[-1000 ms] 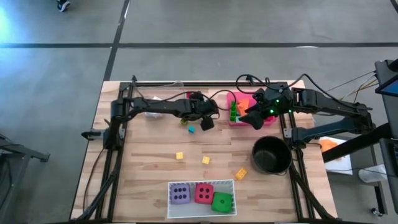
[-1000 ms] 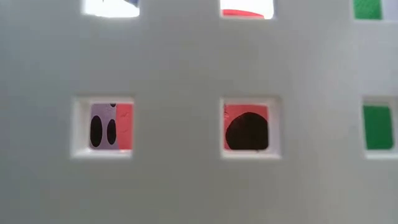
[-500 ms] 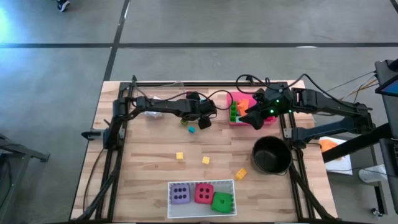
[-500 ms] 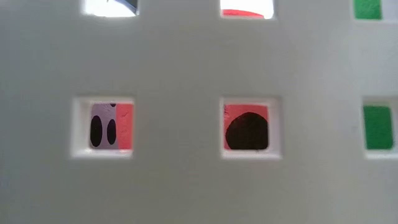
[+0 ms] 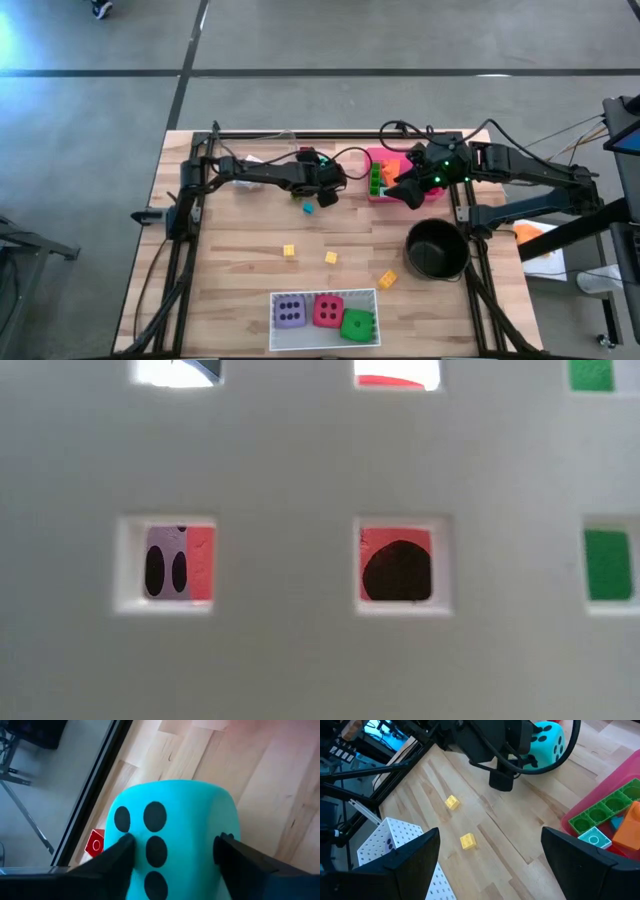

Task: Pick & Place Toys
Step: Put the blue dice into the white bin

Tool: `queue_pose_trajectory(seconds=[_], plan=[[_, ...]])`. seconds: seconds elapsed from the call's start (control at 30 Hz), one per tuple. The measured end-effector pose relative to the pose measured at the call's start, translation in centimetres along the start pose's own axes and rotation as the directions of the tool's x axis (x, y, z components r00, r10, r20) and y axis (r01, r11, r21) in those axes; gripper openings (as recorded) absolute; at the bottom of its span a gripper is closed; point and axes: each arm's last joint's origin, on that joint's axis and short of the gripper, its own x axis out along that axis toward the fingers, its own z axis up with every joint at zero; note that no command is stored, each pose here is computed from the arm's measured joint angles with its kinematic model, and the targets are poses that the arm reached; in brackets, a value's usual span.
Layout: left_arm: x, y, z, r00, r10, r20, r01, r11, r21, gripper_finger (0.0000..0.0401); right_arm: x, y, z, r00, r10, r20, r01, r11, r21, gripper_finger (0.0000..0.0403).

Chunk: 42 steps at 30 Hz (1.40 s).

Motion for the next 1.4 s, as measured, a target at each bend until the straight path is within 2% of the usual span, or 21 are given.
queue_pose_trajectory(seconds=[0.1,0.17,0.77,1.03,1.27,1.4], plan=[[0.0,0.0,0.0,1.000,-0.003,-0.001,0.003,1.000,0.001,0.0191,0.0,0.2,-0.1,1.000,0.006,-0.006,-0.006,1.000,-0.007,0.0340],[0.0,0.0,0.0,1.000,-0.012,-0.002,0.012,1.000,0.004,0.0171,0.0,0.2,-0.2,1.000,0.008,-0.008,-0.009,1.000,-0.009,0.0340],[-0.9,0.4,0.6,0.996,-0.088,0.007,0.088,0.996,-0.007,0.0156,0.0,0.2,-0.2,1.000,0.008,-0.007,-0.008,1.000,-0.012,0.0340],[-3.1,1.1,1.6,0.973,-0.226,0.038,0.227,0.974,-0.025,0.0134,0.0,0.2,-0.2,1.000,0.006,-0.004,-0.006,1.000,-0.031,0.0340],[-5.4,1.2,1.4,0.932,-0.361,0.023,0.361,0.931,-0.052,0.0128,0.0,0.2,-0.2,1.000,0.005,-0.006,-0.005,0.998,-0.056,0.0340],[-7.5,2.0,1.6,0.922,-0.383,0.057,0.386,0.920,-0.070,0.0127,0.0,0.2,-0.2,1.000,0.005,-0.006,-0.006,0.997,-0.083,0.0340]])
